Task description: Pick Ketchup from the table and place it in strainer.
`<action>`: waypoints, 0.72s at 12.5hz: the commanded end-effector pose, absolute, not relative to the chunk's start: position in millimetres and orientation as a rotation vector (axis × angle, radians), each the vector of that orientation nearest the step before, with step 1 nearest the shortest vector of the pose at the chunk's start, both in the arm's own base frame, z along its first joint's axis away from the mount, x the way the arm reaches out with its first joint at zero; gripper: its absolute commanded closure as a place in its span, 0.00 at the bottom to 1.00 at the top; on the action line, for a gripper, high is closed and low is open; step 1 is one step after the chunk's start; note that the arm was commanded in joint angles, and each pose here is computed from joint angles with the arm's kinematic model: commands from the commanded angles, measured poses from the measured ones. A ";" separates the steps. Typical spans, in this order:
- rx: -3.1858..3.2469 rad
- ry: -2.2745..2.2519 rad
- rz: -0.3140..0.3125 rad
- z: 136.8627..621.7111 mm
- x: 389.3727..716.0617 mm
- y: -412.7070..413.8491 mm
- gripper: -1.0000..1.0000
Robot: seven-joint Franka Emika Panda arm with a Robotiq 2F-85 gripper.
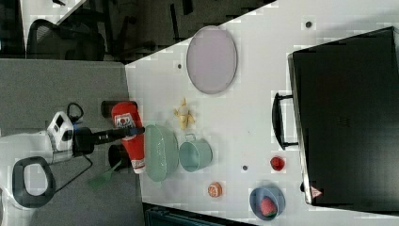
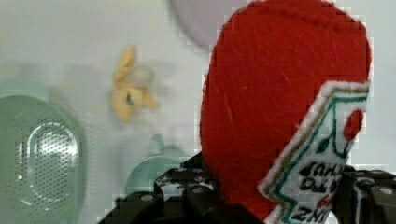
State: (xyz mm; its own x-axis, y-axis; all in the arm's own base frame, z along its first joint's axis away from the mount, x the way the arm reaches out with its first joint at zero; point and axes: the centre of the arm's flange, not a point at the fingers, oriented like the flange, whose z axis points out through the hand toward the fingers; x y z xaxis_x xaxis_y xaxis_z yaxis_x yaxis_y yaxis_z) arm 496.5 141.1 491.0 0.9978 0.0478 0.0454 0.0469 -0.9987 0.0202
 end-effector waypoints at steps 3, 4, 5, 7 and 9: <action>3.107 -0.096 -0.062 449.3 457.7 252.4 0.39; 3.113 -0.113 -0.055 443.3 451.8 271.5 0.39; 3.125 -0.120 -0.052 435.1 447.3 288.7 0.39; 3.178 -0.108 -0.033 415.3 442.3 322.3 0.39; 3.238 -0.128 -0.034 392.4 439.3 349.7 0.39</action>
State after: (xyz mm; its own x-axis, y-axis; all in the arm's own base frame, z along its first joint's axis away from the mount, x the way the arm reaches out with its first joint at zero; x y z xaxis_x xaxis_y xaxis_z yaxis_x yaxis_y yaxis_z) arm 417.8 363.6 388.7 0.9967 0.0752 -0.0318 0.0727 -0.9946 -0.0742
